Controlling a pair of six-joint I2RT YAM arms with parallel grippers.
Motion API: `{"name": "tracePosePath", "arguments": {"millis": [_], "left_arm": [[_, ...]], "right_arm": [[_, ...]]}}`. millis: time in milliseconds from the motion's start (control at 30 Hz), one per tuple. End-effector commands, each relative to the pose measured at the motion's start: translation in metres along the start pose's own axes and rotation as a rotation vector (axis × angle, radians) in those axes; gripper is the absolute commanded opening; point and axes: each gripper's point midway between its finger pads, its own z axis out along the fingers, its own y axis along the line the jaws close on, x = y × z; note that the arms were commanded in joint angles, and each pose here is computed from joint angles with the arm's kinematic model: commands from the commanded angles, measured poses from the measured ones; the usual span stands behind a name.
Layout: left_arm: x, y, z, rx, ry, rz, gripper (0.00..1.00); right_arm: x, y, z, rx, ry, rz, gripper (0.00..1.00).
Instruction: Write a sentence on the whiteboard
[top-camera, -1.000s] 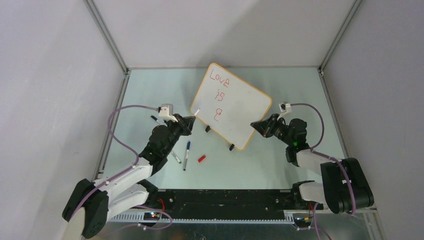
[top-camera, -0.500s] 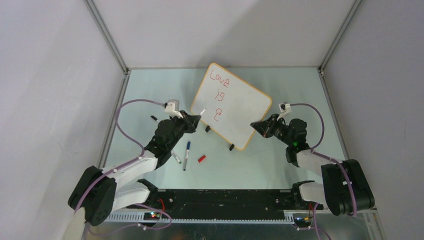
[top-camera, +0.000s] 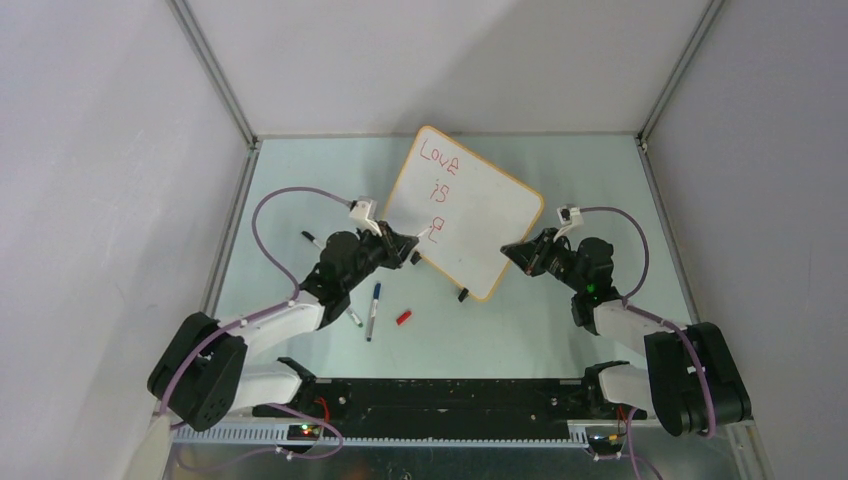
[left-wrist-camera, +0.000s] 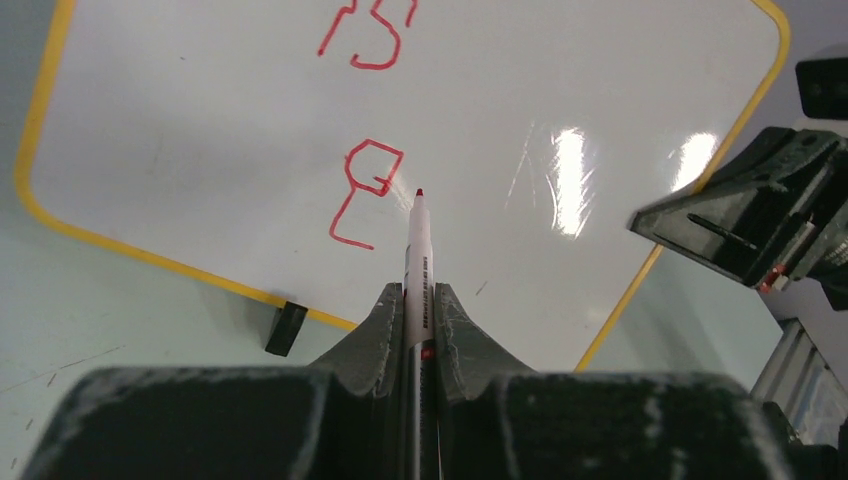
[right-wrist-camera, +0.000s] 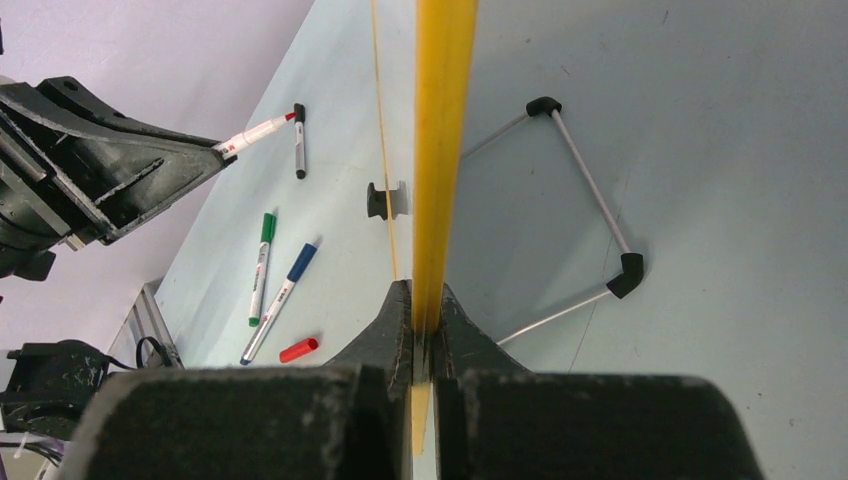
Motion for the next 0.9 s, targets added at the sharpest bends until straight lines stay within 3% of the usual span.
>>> {"name": "tracePosePath", "arguments": {"millis": [0, 867], "left_arm": [[-0.012, -0.021, 0.004, 0.089, -0.024, 0.067, 0.0], [0.012, -0.013, 0.036, 0.034, 0.163, 0.073, 0.0]], "right_arm": [[-0.003, -0.012, 0.003, 0.052, -0.006, -0.051, 0.0], [-0.003, -0.009, 0.003, 0.038, -0.004, -0.05, 0.0]]}}
